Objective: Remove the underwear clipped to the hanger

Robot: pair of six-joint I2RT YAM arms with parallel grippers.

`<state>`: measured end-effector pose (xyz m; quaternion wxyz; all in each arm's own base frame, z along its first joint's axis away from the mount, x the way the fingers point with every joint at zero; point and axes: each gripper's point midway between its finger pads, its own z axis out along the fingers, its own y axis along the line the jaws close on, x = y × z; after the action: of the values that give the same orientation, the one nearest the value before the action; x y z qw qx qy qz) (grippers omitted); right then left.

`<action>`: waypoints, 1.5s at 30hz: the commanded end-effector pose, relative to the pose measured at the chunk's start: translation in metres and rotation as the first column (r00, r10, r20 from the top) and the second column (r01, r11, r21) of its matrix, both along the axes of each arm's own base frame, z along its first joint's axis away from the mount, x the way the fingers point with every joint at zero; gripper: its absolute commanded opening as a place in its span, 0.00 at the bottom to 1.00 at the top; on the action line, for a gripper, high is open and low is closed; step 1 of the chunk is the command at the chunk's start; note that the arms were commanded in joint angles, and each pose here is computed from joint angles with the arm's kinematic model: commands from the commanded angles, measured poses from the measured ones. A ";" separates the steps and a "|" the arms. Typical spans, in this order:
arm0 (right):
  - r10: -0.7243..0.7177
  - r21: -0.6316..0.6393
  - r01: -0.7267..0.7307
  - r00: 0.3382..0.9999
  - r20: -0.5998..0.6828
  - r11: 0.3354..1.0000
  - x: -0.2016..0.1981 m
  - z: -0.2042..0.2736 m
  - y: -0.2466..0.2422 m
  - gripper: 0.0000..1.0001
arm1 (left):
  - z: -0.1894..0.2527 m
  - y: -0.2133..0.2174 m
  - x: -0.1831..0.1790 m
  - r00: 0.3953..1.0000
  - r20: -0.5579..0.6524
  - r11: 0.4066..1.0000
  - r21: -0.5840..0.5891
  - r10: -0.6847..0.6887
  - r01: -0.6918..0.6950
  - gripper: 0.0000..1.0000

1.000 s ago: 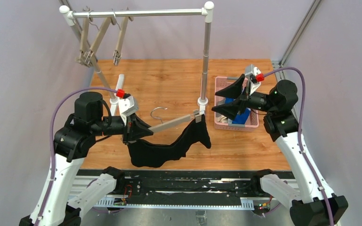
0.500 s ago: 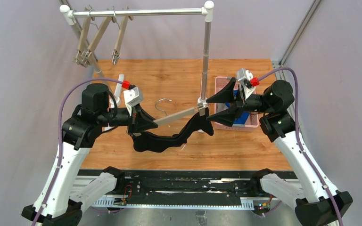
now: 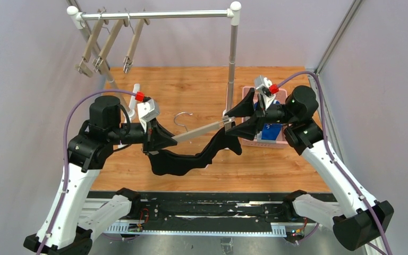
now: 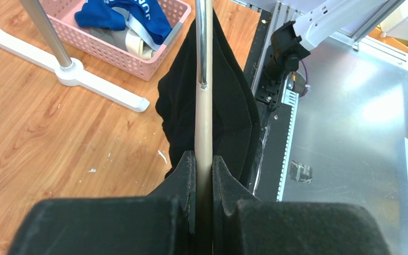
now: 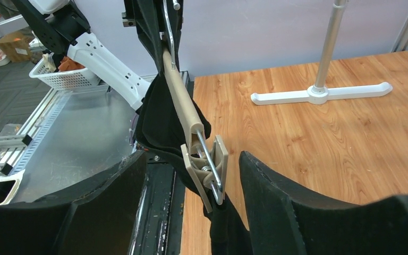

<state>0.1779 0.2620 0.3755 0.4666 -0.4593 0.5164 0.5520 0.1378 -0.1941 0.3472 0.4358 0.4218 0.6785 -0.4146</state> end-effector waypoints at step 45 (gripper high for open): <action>-0.426 0.104 0.445 0.890 -0.160 0.890 0.061 0.000 0.006 0.58 | 0.075 -0.008 0.040 0.970 0.142 0.954 -0.256 0.199 -0.158 0.00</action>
<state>0.2367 0.2504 0.3700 0.5806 -0.2854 0.6159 0.4496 0.1769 -0.1964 0.3984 0.5441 0.3459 0.6532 -0.3971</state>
